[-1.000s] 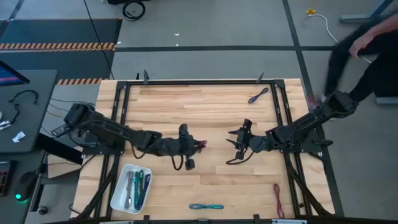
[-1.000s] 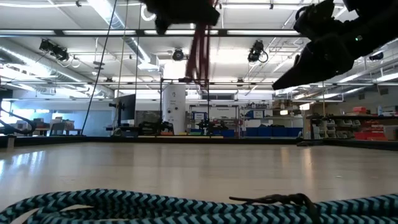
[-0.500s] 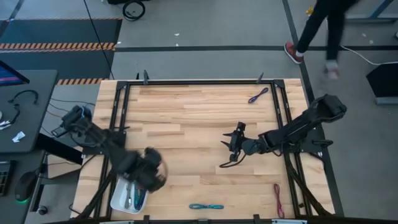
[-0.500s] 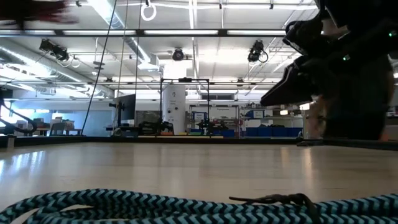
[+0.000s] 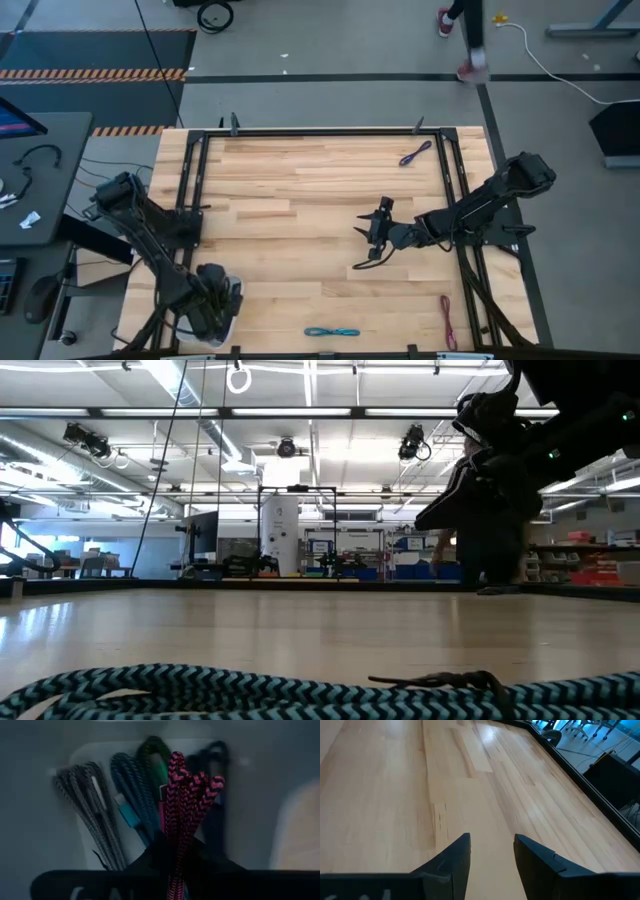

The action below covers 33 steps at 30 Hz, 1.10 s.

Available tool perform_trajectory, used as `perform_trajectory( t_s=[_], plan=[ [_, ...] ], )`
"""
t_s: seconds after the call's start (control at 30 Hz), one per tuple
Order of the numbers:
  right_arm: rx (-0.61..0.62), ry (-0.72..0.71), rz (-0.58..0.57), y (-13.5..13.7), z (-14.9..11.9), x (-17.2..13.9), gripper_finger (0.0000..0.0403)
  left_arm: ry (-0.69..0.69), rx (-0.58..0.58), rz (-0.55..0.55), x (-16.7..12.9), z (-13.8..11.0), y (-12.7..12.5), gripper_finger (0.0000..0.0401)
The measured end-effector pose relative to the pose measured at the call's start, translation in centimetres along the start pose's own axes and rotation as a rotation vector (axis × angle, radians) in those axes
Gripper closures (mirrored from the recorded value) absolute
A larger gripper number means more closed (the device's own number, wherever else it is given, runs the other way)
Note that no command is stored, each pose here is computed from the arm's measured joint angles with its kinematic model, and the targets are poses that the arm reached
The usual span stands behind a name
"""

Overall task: Pick and place USB-C Cables
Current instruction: Put the top pink charger cable into the white bin, then put the pink charger cable into the white bin

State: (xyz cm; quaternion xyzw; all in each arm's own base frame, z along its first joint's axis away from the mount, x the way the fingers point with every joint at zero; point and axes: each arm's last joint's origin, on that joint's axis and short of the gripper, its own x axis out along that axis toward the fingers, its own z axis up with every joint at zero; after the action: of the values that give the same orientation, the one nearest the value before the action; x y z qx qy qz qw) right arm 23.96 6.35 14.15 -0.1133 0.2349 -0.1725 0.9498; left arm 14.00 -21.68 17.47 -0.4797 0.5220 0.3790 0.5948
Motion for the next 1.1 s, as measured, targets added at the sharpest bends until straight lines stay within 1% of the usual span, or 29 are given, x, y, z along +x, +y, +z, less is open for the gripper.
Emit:
perform_trajectory(
  t_s=[0.07, 0.17, 0.33, 0.47, 0.53, 0.67, 0.77, 0.93, 1.0, 1.1],
  plan=[
    [0.003, -0.003, 0.001, 0.0, 0.0, 0.0, 0.0247, 0.052, -0.015, 0.037, 0.7, 0.1, 0.4, 0.0351],
    [0.004, -0.005, 0.002, 0.0, 0.1, 0.0, 0.0247, 0.071, -0.04, 0.103, 1.3, 0.6, 0.9, 0.0351],
    [0.005, -0.005, 0.003, 0.0, 0.1, 0.0, 0.0247, 0.079, -0.04, 0.11, 1.3, 0.7, 0.8, 0.0356],
    [0.004, -0.008, 0.003, 0.0, 0.1, 0.0, 0.0247, 0.142, -0.018, 0.046, 1.1, 0.2, 0.2, 0.0324],
    [-0.005, -0.01, 0.004, 0.0, 0.1, 0.0, 0.0247, 0.149, -0.007, 0.037, 0.6, 0.1, 0.1, 0.0307],
    [-0.009, -0.011, 0.004, 0.0, 0.1, 0.0, 0.0247, 0.139, -0.004, 0.049, -1.2, 0.2, -0.1, 0.0283],
    [-0.007, -0.011, 0.005, 0.0, 0.1, 0.0, 0.0247, 0.12, 0.002, 0.07, -2.4, 0.3, -0.2, 0.0275],
    [-0.013, -0.014, 0.016, 0.3, 0.1, -0.2, 0.0247, 0.121, 0.0, 0.069, -2.8, 0.2, -0.4, 0.0269],
    [-0.017, -0.016, 0.022, 0.4, 0.1, -0.3, 0.0247, 0.129, 0.002, 0.074, -2.8, 0.2, -0.4, 0.0257],
    [-0.029, -0.014, 0.027, 0.7, 0.0, -0.5, 0.0247, 0.152, 0.007, 0.115, -3.1, 0.3, 0.0, 0.0225]
  ],
)
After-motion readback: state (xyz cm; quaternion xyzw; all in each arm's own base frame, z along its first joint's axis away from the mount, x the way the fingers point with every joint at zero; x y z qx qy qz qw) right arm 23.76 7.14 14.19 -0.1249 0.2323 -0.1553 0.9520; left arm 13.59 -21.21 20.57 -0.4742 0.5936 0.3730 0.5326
